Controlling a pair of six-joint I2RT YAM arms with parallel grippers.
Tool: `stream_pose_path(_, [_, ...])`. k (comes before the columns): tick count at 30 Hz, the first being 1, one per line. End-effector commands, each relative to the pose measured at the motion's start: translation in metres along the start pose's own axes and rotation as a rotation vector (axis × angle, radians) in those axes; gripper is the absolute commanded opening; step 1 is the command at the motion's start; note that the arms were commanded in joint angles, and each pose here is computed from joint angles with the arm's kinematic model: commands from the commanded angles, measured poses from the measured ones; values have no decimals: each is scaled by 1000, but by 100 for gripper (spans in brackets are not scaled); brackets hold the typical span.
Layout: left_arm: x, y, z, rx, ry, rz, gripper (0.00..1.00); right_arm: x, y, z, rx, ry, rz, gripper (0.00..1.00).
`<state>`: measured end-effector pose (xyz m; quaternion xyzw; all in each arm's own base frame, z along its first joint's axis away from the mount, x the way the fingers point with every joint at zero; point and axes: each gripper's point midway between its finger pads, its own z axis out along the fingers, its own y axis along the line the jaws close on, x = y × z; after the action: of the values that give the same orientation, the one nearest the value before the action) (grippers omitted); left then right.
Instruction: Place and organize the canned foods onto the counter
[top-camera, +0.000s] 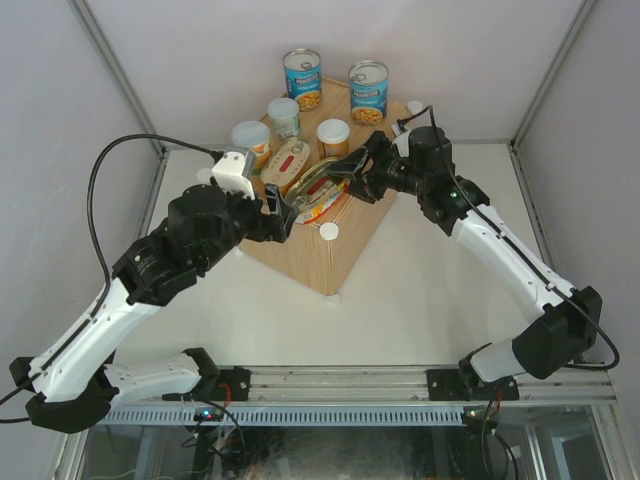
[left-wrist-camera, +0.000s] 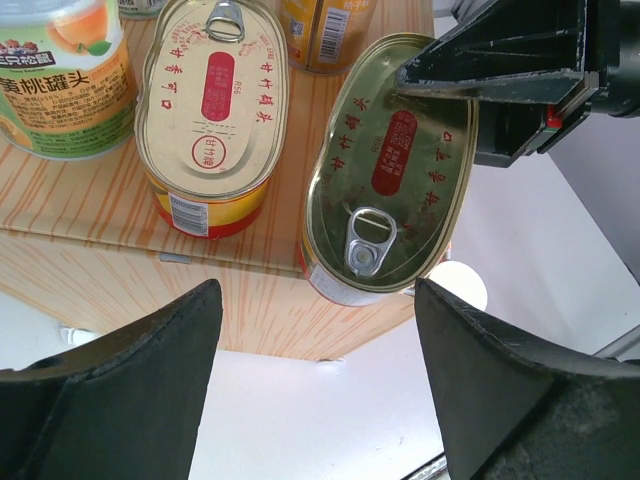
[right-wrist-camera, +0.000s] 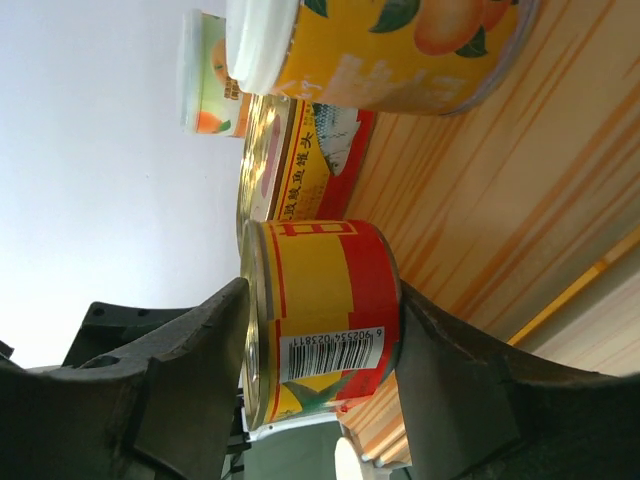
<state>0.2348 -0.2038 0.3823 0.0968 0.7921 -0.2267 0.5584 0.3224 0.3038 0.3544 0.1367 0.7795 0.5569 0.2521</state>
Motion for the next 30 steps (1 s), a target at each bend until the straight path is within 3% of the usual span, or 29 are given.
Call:
stream_pose_path(1, [-8,-5,0,25,-43,5,81,-9,24,-7,-21,-47,-81,59])
stream_pose_path(30, [-7,-2,-4,29,-55,3,81,-16,4,-4,269,-91,-325,69])
